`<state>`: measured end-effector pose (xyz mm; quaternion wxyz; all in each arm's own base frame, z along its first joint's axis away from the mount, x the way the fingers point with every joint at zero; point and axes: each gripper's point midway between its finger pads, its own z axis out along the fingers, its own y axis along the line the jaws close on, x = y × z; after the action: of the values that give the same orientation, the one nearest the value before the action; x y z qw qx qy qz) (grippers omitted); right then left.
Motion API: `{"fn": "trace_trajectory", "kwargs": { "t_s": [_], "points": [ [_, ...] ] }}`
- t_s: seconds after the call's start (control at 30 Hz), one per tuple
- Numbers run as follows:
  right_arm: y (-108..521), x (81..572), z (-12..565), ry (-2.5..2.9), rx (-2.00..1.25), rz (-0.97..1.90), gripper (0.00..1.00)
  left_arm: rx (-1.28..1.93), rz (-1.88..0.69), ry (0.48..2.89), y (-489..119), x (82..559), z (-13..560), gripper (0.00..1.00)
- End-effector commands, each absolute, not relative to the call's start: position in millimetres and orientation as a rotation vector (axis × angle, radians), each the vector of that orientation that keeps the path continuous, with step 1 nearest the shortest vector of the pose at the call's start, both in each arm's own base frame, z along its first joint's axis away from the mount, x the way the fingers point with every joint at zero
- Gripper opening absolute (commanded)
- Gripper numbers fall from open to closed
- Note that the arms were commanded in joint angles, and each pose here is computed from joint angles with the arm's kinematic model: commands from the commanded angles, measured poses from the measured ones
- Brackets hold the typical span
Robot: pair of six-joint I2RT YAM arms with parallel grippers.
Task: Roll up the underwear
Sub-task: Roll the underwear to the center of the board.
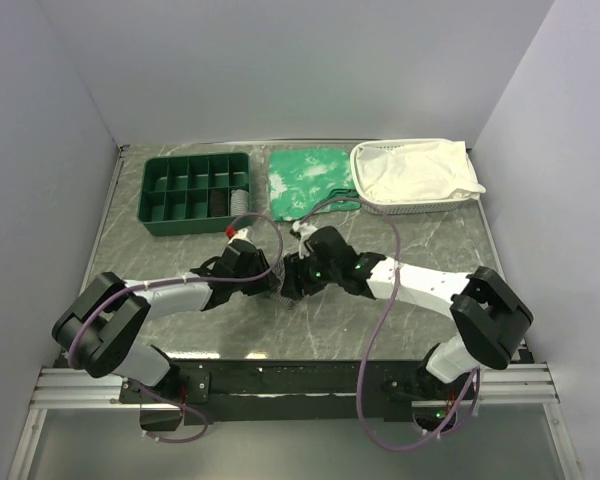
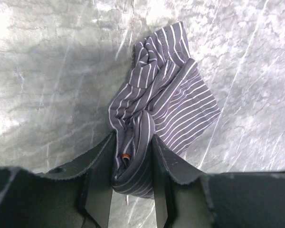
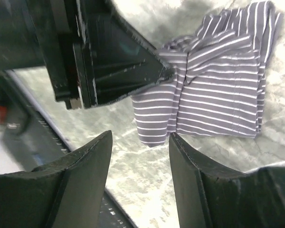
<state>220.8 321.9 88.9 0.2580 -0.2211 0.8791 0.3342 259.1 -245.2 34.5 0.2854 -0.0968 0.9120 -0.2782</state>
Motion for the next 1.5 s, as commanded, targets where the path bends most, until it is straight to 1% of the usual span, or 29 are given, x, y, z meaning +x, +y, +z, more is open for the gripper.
{"fn": "trace_trajectory", "kwargs": {
  "t_s": [0.0, 0.23, 0.7, 0.83, 0.93, 0.97, 1.03, 1.07, 1.13, 1.17, 1.27, 1.3, 1.4, 1.43, 1.47],
  "points": [
    [309, 233, 80, 2.332, -0.624, 0.633, 0.59, -0.191, -0.68, 2.55, -242, 244, 20, 0.38],
    [323, 227, 68, 2.33, -0.692, 0.594, 0.59, -0.192, -0.69, 2.566, -245, 243, 17, 0.38],
    [342, 221, 57, 2.343, -0.717, 0.681, 0.59, -0.186, -0.698, 2.57, -247, 243, 17, 0.37],
    [348, 219, 52, 2.363, -0.722, 0.713, 0.55, -0.183, -0.7, 2.571, -247, 243, 17, 0.37],
    [349, 218, 52, 2.356, -0.702, 0.74, 0.48, -0.183, -0.701, 2.571, -246, 242, 17, 0.37],
    [349, 217, 54, 2.351, -0.696, 0.747, 0.43, -0.181, -0.7, 2.571, -246, 242, 17, 0.37],
    [348, 217, 53, 2.352, -0.683, 0.76, 0.41, -0.178, -0.703, 2.57, -247, 242, 18, 0.37],
    [348, 216, 54, 2.35, -0.678, 0.767, 0.36, -0.177, -0.703, 2.574, -247, 242, 16, 0.37],
    [346, 216, 53, 2.355, -0.659, 0.783, 0.31, -0.175, -0.702, 2.572, -247, 243, 17, 0.37],
    [347, 213, 53, 2.359, -0.664, 0.806, 0.24, -0.174, -0.696, 2.579, -246, 242, 14, 0.37],
    [347, 208, 50, 2.378, -0.645, 0.879, 0.13, -0.17, -0.7, 2.573, -247, 242, 17, 0.38],
    [346, 207, 48, 2.377, -0.63, 0.906, 0.11, -0.176, -0.69, 2.571, -245, 242, 17, 0.39],
    [340, 206, 46, 2.398, -0.567, 1.019, 0.08, -0.208, -0.688, 2.539, -242, 245, 23, 0.51],
    [339, 205, 46, 2.408, -0.539, 1.056, 0.07, -0.215, -0.686, 2.53, -241, 246, 26, 0.69],
    [336, 209, 44, 2.413, -0.511, 1.081, 0.07, -0.214, -0.682, 2.518, -240, 247, 30, 0.72]
  ]
}}
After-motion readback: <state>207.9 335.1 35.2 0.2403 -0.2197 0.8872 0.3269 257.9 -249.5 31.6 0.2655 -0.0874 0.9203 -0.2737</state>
